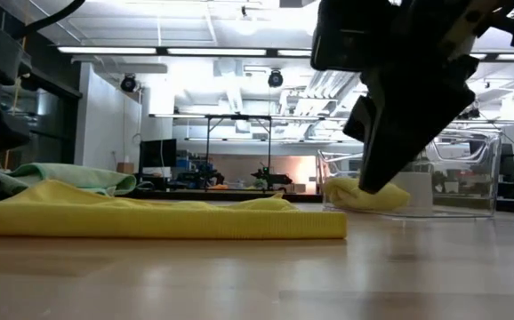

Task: Fold microfiber towels
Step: Fold the top yellow microfiber towel

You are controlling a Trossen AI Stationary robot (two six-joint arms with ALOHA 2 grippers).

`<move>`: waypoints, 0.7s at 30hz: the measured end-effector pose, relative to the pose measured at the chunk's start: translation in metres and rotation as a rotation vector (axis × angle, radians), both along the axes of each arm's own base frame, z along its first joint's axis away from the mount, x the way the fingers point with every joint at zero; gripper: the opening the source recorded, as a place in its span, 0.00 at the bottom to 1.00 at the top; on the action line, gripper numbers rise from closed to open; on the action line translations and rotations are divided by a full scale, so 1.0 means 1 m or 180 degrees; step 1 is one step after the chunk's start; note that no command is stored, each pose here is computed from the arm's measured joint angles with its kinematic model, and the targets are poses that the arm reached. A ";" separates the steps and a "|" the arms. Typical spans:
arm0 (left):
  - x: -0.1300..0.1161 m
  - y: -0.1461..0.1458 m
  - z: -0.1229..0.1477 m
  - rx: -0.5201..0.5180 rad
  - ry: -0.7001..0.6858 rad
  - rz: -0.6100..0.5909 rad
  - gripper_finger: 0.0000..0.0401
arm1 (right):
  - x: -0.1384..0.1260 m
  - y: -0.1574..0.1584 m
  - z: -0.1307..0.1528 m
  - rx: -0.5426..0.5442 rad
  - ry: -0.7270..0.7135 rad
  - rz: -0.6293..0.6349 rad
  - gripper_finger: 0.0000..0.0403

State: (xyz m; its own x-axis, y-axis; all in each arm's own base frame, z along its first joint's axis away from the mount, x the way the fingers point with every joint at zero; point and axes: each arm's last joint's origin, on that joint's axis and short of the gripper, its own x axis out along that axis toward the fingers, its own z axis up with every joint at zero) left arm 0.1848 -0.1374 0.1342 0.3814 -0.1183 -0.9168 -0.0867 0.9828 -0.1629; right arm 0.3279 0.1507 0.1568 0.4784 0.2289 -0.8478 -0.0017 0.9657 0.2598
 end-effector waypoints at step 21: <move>0.000 0.000 0.000 -0.0003 -0.0002 -0.0002 0.01 | 0.001 -0.001 0.002 -0.0299 -0.0167 0.0423 0.49</move>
State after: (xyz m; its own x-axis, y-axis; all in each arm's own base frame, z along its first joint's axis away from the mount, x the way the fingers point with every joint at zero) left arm 0.1850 -0.1375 0.1345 0.3819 -0.1194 -0.9165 -0.0860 0.9827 -0.1639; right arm 0.3288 0.1502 0.1586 0.4934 0.2139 -0.8431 -0.1421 0.9761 0.1645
